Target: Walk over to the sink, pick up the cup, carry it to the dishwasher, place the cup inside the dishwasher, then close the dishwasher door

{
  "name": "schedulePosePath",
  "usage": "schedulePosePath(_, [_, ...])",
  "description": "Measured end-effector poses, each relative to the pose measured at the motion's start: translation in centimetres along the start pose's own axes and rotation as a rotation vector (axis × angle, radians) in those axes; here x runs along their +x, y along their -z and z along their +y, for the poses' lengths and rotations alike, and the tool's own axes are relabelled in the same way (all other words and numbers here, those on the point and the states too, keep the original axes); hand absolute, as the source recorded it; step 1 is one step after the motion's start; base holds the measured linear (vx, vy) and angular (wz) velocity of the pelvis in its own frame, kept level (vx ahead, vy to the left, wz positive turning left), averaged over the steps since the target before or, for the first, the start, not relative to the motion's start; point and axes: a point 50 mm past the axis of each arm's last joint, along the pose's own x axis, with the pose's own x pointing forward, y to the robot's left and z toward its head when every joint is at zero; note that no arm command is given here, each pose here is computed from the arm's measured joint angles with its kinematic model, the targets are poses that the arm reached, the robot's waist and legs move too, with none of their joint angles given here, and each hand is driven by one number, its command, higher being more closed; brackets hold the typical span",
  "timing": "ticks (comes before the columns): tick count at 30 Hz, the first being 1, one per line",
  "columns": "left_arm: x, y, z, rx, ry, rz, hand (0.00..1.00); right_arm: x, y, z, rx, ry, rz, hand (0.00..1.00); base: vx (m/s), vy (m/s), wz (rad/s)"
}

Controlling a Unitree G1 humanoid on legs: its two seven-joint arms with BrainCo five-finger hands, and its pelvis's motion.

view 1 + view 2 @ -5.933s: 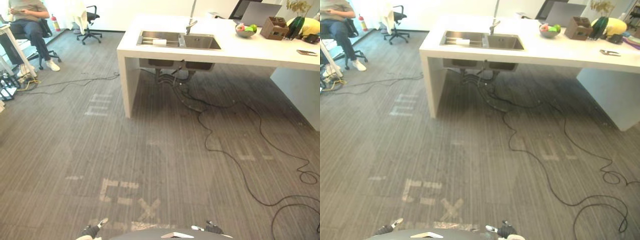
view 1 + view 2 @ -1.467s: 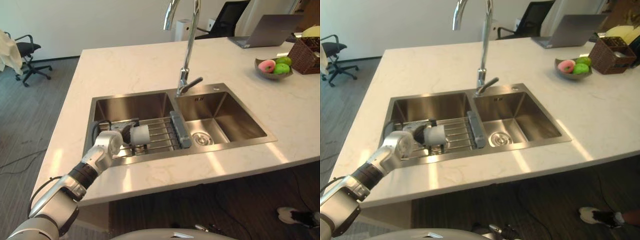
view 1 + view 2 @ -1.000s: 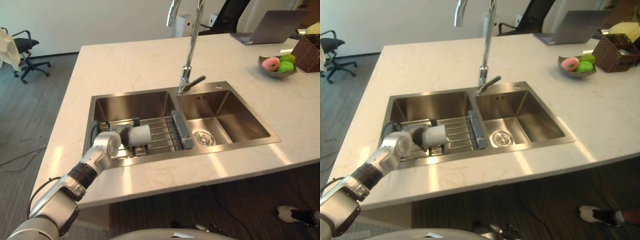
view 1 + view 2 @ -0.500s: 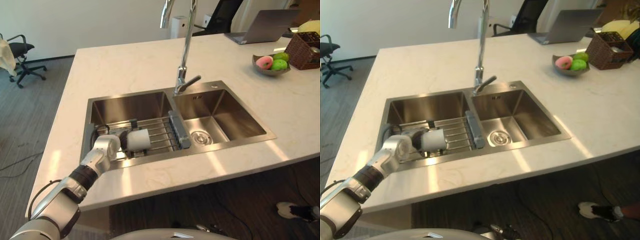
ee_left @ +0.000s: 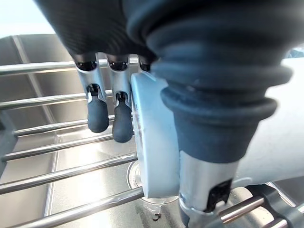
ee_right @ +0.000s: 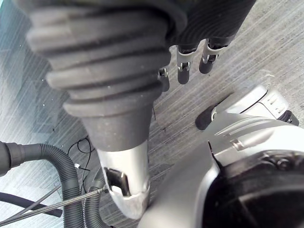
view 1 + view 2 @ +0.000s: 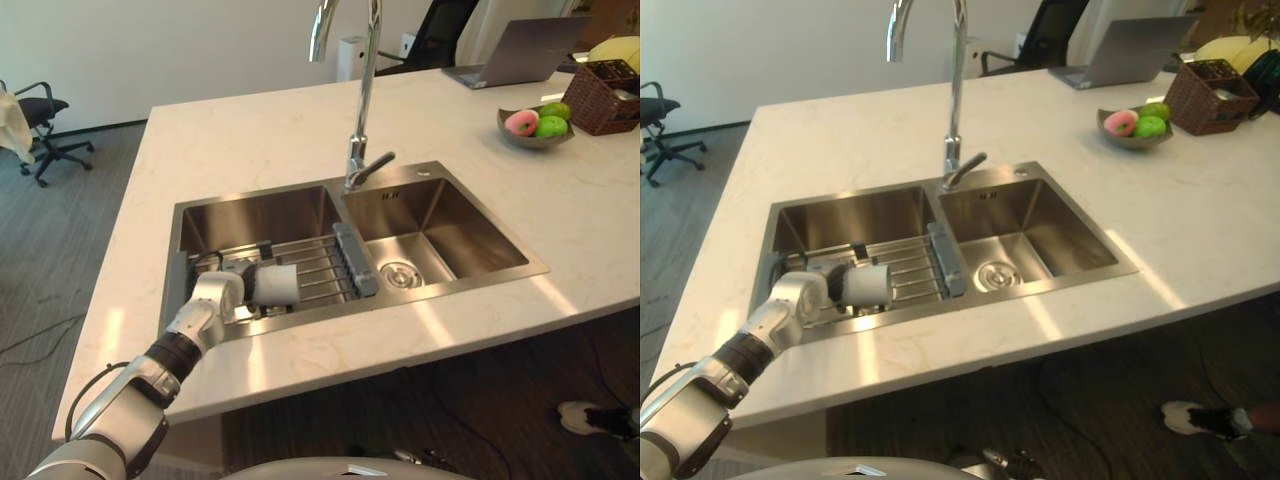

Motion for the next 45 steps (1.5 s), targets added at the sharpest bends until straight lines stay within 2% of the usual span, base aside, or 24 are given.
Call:
schedulePosePath(3, [0.0,0.0,-0.2,-0.016,-0.024,-0.009,1.0,0.0,-0.1,0.0,-0.019,-0.004,0.0,0.0,-0.03,-0.039,0.01])
schedulePosePath(10, [0.0,-0.5,-0.6,-0.148,-0.066,-0.064,1.0,0.0,-0.1,0.0,-0.03,-0.007,0.001,0.0,0.0,-0.007,0.07])
schedulePosePath(21, [-0.7,-1.3,-0.8,-0.598,-0.046,-0.195,1.0,0.0,-0.1,0.2,-0.028,-0.009,0.0,0.0,-0.03,-0.037,0.02])
schedulePosePath(23, [-1.1,-1.0,-0.9,-0.74,-0.072,-0.213,1.0,0.0,0.0,0.4,-0.021,-0.011,0.0,0.0,-0.03,-0.043,0.06])
schedulePosePath(26, [-1.6,-0.7,-1.1,-0.856,-0.116,-0.22,1.0,0.0,0.2,0.4,-0.017,-0.01,0.005,0.0,-0.03,-0.049,0.06])
schedulePosePath(29, [-2.2,-0.9,-1.2,-0.947,-0.174,-0.24,1.0,-0.1,0.5,0.2,-0.014,-0.004,0.011,0.0,-0.03,-0.045,0.04])
schedulePosePath(35, [-3.0,-1.8,-1.3,-1.004,-0.224,-0.288,1.0,-0.2,0.9,0.0,-0.013,0.001,0.02,0.0,-0.05,-0.049,0.05])
schedulePosePath(40, [-3.9,-2.7,-0.7,-1.305,-0.242,-0.386,1.0,-0.3,1.2,0.2,-0.01,0.001,0.017,0.0,-0.06,-0.044,0.0])
schedulePosePath(43, [-5.4,-2.2,1.2,-1.54,-0.396,-0.483,1.0,-0.5,1.8,0.2,-0.006,0.009,0.025,0.0,-0.05,-0.046,0.0])
schedulePosePath(45, [-6.8,-1.6,2.4,-1.621,-0.506,-0.546,1.0,-0.6,2.2,0.3,0.006,0.021,0.031,0.0,-0.01,-0.018,0.01])
